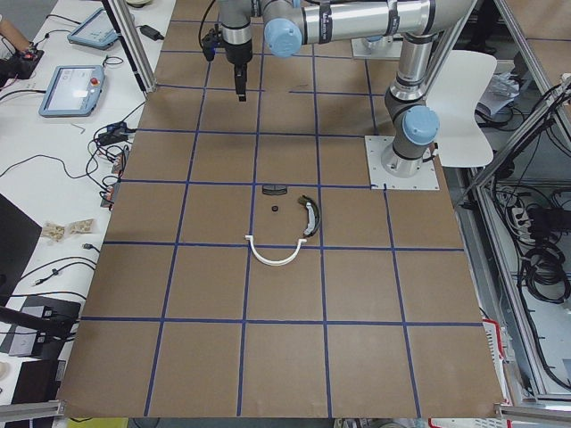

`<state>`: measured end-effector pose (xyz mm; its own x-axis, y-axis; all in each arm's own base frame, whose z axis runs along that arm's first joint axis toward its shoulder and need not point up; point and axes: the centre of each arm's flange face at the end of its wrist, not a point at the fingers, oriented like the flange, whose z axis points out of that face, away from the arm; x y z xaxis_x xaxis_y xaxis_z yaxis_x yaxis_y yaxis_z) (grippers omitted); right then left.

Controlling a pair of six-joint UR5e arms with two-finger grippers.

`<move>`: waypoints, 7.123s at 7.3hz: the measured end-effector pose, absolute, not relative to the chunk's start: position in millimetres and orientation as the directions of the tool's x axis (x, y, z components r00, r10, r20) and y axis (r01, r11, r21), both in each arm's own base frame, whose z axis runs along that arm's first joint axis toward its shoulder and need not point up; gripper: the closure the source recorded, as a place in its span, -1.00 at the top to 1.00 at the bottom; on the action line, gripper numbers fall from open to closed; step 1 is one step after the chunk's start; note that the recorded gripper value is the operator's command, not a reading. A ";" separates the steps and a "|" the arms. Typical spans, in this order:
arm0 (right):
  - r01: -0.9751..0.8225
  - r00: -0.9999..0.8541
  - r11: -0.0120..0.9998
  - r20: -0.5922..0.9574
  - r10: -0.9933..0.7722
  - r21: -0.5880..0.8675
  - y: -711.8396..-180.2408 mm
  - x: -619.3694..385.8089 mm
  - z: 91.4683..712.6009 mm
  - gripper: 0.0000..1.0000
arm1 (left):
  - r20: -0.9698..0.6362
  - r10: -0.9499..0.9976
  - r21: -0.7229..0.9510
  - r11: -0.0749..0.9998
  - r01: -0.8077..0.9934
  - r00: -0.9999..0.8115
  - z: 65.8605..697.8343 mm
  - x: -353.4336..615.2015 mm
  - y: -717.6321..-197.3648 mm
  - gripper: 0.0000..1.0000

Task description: Place bearing gear from tray to pile

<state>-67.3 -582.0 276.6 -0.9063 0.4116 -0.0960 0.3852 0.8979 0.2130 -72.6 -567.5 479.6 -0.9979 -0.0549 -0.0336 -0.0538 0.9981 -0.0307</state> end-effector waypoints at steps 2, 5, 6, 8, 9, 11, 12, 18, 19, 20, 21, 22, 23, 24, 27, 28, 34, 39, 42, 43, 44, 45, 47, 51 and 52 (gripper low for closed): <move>0.438 -0.871 0.865 -0.122 0.476 0.246 -569.2 48.3 277.5 -1.00 | -0.022 -0.046 -0.052 0.998 -0.045 -0.999 496.9 -109.7 -550.7 1.00; 0.504 -0.815 0.828 -0.184 0.550 0.246 -539.9 196.0 257.0 -1.00 | -0.016 -0.044 -0.050 0.998 -0.043 -0.999 496.7 -119.8 -543.0 1.00; 0.526 -0.795 0.818 -0.206 0.570 0.234 -526.9 234.7 244.1 -1.00 | -0.017 -0.043 -0.051 0.998 -0.043 -0.999 496.7 -119.9 -542.8 1.00; 0.545 -0.778 0.804 -0.214 0.590 0.237 -500.5 302.2 216.3 -1.00 | -0.018 -0.043 -0.051 0.998 -0.042 -0.999 496.7 -119.9 -542.7 1.00; 0.539 -0.783 0.806 -0.206 0.587 0.246 -487.2 329.2 206.7 -1.00 | -0.018 -0.044 -0.052 0.998 -0.043 -0.999 496.7 -119.5 -542.8 1.00; 0.528 -0.793 0.810 -0.192 0.578 0.257 -467.7 359.4 196.1 -0.97 | -0.017 -0.044 -0.052 0.998 -0.043 -0.999 496.7 -119.3 -542.8 1.00; 0.524 -0.797 0.812 -0.189 0.574 0.258 -464.9 364.6 192.9 -0.26 | -0.017 -0.044 -0.052 0.998 -0.043 -0.999 496.7 -119.3 -542.8 1.00; 0.534 -0.809 0.834 -0.204 0.552 0.141 -509.1 330.7 233.0 1.00 | -0.018 -0.059 -0.015 0.998 -0.059 -0.998 475.2 -125.2 -550.1 1.00; 0.510 -0.830 0.852 -0.192 0.524 0.121 -521.8 295.4 259.9 1.00 | -0.020 -0.068 0.011 0.998 -0.068 -0.997 455.5 -139.9 -547.4 1.00; 0.474 -0.855 0.874 -0.183 0.485 0.107 -530.0 248.3 290.6 1.00 | -0.022 -0.057 0.025 0.998 -0.058 -0.998 428.3 -160.8 -543.5 1.00; 0.435 -0.879 0.895 -0.171 0.445 0.098 -533.1 195.2 317.8 1.00 | -0.017 -0.055 0.016 0.998 -0.055 -0.998 393.4 -183.0 -540.3 1.00; 0.387 -0.905 0.917 -0.148 0.398 0.097 -528.2 141.7 342.1 1.00 | 0.001 -0.068 -0.009 0.998 -0.068 -0.998 351.4 -203.5 -537.3 1.00; 0.337 -0.929 0.935 -0.120 0.349 0.111 -515.7 98.0 362.4 1.00 | 0.023 -0.079 -0.021 0.997 -0.080 -0.997 311.6 -222.0 -531.5 1.00; 0.291 -0.949 0.948 -0.088 0.303 0.127 -502.3 62.0 376.9 1.00 | 0.034 -0.084 -0.005 0.996 -0.085 -0.996 278.1 -241.7 -522.2 1.00; 0.227 -0.974 0.969 -0.004 0.228 0.103 -449.1 9.8 437.2 1.00 | 0.011 -0.072 0.079 0.994 -0.070 -0.997 212.7 -291.6 -498.2 1.00; 0.226 -0.974 0.970 0.016 0.226 0.086 -430.3 12.9 456.4 1.00 | 0.003 -0.068 0.092 0.993 -0.068 -0.998 196.0 -306.2 -492.7 1.00; 0.159 -0.987 0.986 -0.017 0.160 0.049 -464.0 115.2 478.6 1.00 | 0.019 -0.016 0.020 1.000 -0.016 -1.000 163.0 -325.8 -453.0 0.96; 0.172 -0.985 0.984 0.000 0.172 0.041 -456.7 123.1 485.8 1.00 | -0.023 0.014 0.006 1.000 0.014 -1.000 160.9 -322.2 -456.0 -1.00; 0.170 -0.985 0.985 -0.001 0.170 0.028 -451.1 124.1 492.0 1.00 | -0.024 0.007 0.003 1.000 0.007 -1.000 177.1 -315.9 -460.3 -1.00; 0.170 -0.985 0.985 0.000 0.170 0.025 -450.1 124.3 493.0 1.00 | -0.022 -0.022 -0.009 1.000 -0.021 -1.000 193.9 -303.4 -471.9 -1.00; 0.169 -0.986 0.985 0.001 0.169 0.024 -449.8 124.5 493.1 1.00 | -0.032 -0.059 -0.009 0.998 -0.059 -0.998 210.5 -276.2 -493.0 -1.00; 0.169 -0.986 0.985 0.001 0.169 0.024 -449.5 124.6 493.2 1.00 | -0.055 -0.078 0.007 0.997 -0.078 -0.995 226.1 -229.3 -521.0 -1.00; 0.169 -0.986 0.985 -0.001 0.169 0.024 -449.2 124.9 493.5 1.00 | -0.079 -0.060 0.024 0.998 -0.062 -0.995 247.9 -123.1 -561.9 -1.00; 0.169 -0.986 0.985 0.001 0.169 0.023 -449.1 124.8 493.7 1.00 | -0.085 -0.037 0.128 0.991 -0.048 -0.996 225.6 112.1 -557.7 -1.00; 0.169 -0.986 0.985 0.001 0.169 0.023 -448.9 124.7 493.8 1.00 | -0.077 0.011 0.149 0.989 -0.001 -0.997 214.6 148.1 -544.6 -1.00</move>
<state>124.7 -448.9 493.8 -0.9857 0.1686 0.0012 0.1686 0.9854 0.0228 148.1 -544.6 214.6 -0.9970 0.0110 -0.0771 -0.0006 0.9888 0.1494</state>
